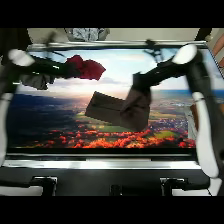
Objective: Fold the shirts.
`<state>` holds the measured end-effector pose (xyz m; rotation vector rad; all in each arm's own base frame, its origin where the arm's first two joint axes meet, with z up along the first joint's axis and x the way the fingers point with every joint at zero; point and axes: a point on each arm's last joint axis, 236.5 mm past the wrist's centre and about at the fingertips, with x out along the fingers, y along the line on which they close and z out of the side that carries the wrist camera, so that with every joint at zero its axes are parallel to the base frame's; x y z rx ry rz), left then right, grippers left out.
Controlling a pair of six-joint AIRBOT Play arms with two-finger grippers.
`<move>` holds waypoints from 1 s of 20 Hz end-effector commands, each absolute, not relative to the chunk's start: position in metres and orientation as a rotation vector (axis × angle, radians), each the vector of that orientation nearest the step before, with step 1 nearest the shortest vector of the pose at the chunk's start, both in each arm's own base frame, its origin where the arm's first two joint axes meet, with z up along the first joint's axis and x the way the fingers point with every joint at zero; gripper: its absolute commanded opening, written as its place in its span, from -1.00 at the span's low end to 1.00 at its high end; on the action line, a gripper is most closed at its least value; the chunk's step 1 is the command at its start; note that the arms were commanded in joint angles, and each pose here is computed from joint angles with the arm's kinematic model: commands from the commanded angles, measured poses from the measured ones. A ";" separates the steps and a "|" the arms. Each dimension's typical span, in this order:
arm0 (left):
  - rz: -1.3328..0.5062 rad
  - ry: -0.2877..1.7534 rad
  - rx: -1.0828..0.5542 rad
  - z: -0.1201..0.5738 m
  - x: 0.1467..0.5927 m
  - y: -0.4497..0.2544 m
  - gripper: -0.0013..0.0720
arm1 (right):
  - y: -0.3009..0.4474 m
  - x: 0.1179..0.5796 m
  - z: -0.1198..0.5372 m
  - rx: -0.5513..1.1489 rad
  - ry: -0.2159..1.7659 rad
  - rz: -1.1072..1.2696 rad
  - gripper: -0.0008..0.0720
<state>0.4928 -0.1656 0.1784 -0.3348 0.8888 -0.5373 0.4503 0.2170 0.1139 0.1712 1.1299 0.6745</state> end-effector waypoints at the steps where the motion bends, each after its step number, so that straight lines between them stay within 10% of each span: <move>1: -0.363 0.716 -0.314 0.255 0.472 -0.071 -0.86 | 0.308 0.461 0.066 0.322 1.156 0.764 -0.84; 5: -0.350 0.646 -0.285 0.291 0.446 -0.060 -0.86 | 0.365 0.466 0.031 0.457 1.161 0.804 -0.83; 6: -0.359 0.644 -0.279 0.293 0.443 -0.064 -0.86 | 0.370 0.472 0.026 0.481 1.146 0.795 -0.32; 7: -0.371 0.650 -0.273 0.293 0.440 -0.069 -0.86 | 0.377 0.475 0.025 0.488 1.121 0.812 0.95; 11: -0.396 0.674 -0.259 0.283 0.441 -0.079 -0.86 | 0.337 0.458 0.042 0.313 1.143 0.903 0.96; 16: -0.403 0.690 -0.241 0.273 0.445 -0.078 -0.86 | 0.103 0.447 0.045 -0.021 1.364 0.472 0.92; 20: -0.407 0.692 -0.231 0.271 0.447 -0.078 -0.86 | 0.069 0.391 -0.017 0.109 1.567 0.423 0.91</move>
